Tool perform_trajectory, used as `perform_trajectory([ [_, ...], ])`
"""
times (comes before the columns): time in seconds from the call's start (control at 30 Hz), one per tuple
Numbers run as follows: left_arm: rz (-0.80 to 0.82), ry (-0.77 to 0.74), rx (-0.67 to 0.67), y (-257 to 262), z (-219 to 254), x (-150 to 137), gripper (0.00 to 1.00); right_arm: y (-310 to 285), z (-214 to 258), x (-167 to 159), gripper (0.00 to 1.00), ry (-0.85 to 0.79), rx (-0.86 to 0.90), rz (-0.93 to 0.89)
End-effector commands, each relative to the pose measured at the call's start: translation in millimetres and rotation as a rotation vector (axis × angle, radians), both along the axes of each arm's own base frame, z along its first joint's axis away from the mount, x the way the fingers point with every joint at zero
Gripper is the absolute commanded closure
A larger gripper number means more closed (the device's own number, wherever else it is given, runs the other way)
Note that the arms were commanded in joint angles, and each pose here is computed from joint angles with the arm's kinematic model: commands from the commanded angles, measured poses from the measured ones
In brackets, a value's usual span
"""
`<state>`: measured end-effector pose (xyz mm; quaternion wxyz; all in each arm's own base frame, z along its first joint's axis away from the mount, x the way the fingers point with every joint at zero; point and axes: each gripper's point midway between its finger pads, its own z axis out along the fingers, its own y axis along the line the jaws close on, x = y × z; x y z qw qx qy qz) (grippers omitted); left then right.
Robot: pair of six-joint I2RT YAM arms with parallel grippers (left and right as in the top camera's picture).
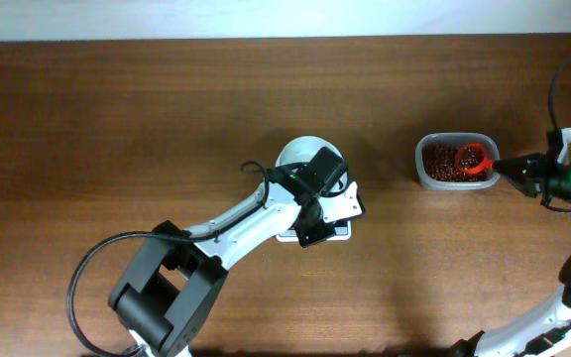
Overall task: Scoop item into bowl and weigh 50g on scale
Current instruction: 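Move the left gripper down to the white bowl on the scale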
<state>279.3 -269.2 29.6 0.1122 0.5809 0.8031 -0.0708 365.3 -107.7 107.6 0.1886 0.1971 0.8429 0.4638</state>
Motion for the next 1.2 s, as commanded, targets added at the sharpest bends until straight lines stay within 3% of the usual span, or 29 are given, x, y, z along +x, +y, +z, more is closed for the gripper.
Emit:
perform_trajectory([
  [0.0,-0.006,-0.042,0.024,0.4,-6.2,8.5,1.00,-1.7,-1.1,-0.5,0.96,-0.014,0.002,0.001],
  [0.53,-0.007,-0.030,0.057,-1.0,-33.0,11.3,1.00,-1.6,-1.1,-0.6,0.96,-0.013,0.002,0.001],
  [0.87,-0.163,-0.002,0.211,-1.8,-37.8,-35.5,1.00,-1.3,-0.9,-0.9,0.96,-0.011,0.004,0.001],
  [1.17,-0.020,-0.113,0.051,-14.4,43.8,-26.9,1.00,-1.0,-0.9,-1.3,0.96,-0.009,0.007,0.001],
])
